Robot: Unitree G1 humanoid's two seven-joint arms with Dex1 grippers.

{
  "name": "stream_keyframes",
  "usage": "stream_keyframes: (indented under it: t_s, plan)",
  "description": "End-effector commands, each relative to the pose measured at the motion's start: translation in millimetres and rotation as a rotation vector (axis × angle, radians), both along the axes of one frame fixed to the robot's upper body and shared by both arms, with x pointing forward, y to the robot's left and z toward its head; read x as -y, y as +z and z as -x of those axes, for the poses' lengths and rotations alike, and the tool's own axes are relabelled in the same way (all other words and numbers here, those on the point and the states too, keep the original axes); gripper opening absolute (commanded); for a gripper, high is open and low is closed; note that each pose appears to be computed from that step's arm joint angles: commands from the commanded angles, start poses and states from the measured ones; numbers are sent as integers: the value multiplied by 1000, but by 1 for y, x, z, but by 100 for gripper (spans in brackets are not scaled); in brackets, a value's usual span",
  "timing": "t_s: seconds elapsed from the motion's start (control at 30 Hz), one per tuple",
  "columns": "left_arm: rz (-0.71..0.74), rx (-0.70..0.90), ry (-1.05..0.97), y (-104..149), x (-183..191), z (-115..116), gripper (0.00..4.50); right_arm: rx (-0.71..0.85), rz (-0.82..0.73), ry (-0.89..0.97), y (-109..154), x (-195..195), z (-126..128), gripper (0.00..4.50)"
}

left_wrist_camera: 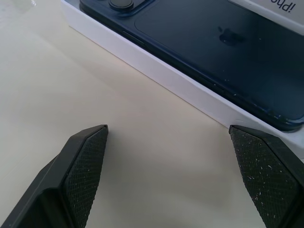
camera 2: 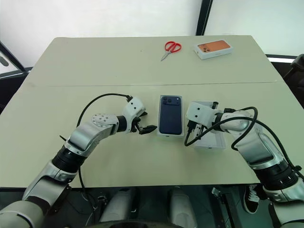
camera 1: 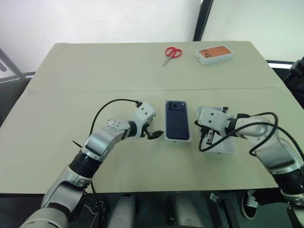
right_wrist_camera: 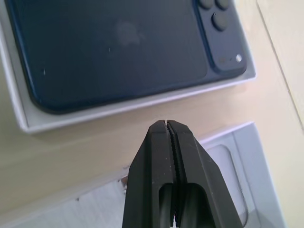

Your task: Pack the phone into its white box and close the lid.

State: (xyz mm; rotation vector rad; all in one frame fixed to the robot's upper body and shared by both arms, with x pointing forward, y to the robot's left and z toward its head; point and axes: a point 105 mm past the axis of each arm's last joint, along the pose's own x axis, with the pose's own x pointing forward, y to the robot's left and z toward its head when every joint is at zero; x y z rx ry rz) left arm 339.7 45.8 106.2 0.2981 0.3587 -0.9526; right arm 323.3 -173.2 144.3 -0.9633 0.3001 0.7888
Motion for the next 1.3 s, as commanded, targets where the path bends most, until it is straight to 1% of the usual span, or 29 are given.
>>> stream_keyframes:
  t_s: [0.03, 0.1, 0.17, 0.23, 0.47, 0.73, 1.07, 1.23, 1.3]
  plan:
    - [16, 22, -14, 9, 2, 2, 291, 45, 32, 34, 8, -5, -1, 0]
    - [1, 25, -8, 7, 2, 1, 197, 51, 60, 36, 6, -4, -3, 0]
    - [3, 26, -4, 8, 3, -1, 87, 57, 72, 34, 5, -3, -5, 0]
    - [2, 29, 0, 9, 4, -3, 2, 60, 74, 37, 5, -4, -6, 0]
    - [-14, 24, -66, 10, 16, -1, 2, 77, 139, 69, 1, -9, -9, 0]
    - [-18, 6, -161, 9, 36, 6, 2, 70, 161, 161, -7, -30, -6, 0]
    - [31, -50, -278, 9, 60, 28, 2, 25, 164, 184, -9, -23, 9, 0]
    - [39, -71, -322, 9, 69, 36, 2, -11, 151, 193, -9, -20, 21, 0]
    - [36, -85, -369, 8, 74, 45, 2, -36, 146, 203, -10, -19, 29, 0]
